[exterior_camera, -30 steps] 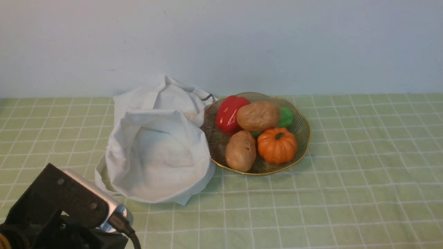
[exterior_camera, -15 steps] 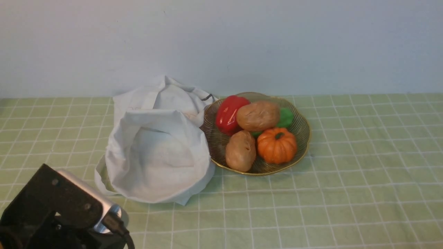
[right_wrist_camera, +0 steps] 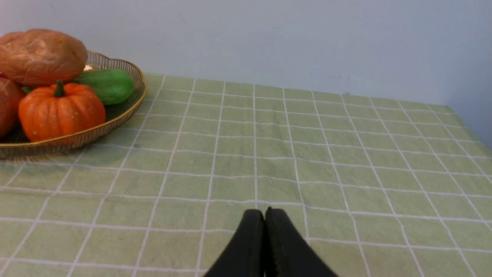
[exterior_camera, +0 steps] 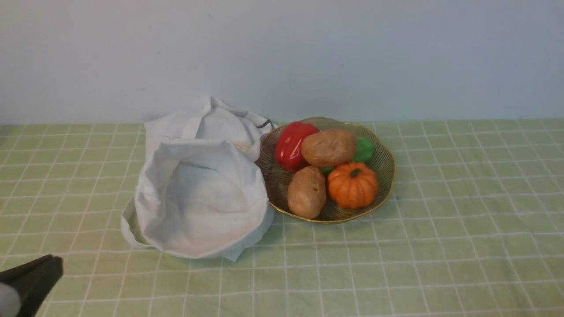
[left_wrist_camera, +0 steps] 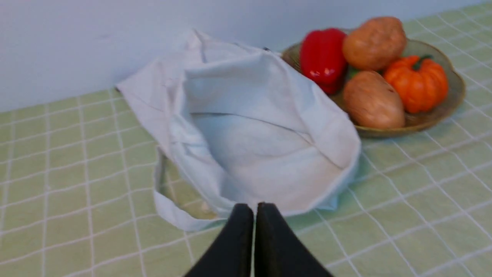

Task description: Take vegetables from bag on green coffee tablecloth place on plate.

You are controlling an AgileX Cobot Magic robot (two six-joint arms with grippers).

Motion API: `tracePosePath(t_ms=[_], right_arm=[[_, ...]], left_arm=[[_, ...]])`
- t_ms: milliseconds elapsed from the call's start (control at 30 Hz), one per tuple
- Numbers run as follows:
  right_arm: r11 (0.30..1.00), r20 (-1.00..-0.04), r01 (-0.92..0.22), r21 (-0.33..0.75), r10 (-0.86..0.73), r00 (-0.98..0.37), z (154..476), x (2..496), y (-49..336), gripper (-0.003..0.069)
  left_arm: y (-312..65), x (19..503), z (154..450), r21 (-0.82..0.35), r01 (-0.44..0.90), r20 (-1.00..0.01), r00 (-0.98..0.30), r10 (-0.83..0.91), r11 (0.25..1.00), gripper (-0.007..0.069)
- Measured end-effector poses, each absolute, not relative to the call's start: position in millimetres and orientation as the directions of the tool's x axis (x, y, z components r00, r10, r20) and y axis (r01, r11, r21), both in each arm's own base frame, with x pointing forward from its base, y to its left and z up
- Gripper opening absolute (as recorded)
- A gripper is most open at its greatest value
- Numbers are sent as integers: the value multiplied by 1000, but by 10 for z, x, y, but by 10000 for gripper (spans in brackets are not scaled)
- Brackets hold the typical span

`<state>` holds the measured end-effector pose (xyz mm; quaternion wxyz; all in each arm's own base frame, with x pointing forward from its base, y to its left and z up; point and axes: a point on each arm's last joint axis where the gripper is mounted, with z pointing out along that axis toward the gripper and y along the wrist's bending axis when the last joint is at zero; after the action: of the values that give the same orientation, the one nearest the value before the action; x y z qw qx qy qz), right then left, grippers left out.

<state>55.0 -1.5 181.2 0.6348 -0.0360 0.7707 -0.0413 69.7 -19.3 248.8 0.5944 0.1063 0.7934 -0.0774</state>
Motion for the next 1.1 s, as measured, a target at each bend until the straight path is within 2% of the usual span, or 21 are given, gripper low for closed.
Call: tracePosePath(t_ms=[133,267,467,667,1100], right_arm=[[994,-976,-3,-109,-108,-191,1812,550,-15,-15],[994,-976,-3,-109,-108,-191,1812,550,-15,-15],[994,-976,-3,-109,-108,-191,1812,550,-15,-15],[994,-976,-3,-109,-108,-191,1812,550,-15,-15],[994,-976,-3,-109,-108,-191,1812,550,-15,-15]], left_arm=[[-103,611,2124,7,158,-982,-185,36,987,-4],[-74,575,1840,18,122,-981,-189,41,992,-4],[-66,548,1808,30,114,-982,-184,51,993,-4],[-66,525,1710,37,123,-955,-287,71,992,-4],[-65,524,1708,39,123,-955,-289,73,992,-4]])
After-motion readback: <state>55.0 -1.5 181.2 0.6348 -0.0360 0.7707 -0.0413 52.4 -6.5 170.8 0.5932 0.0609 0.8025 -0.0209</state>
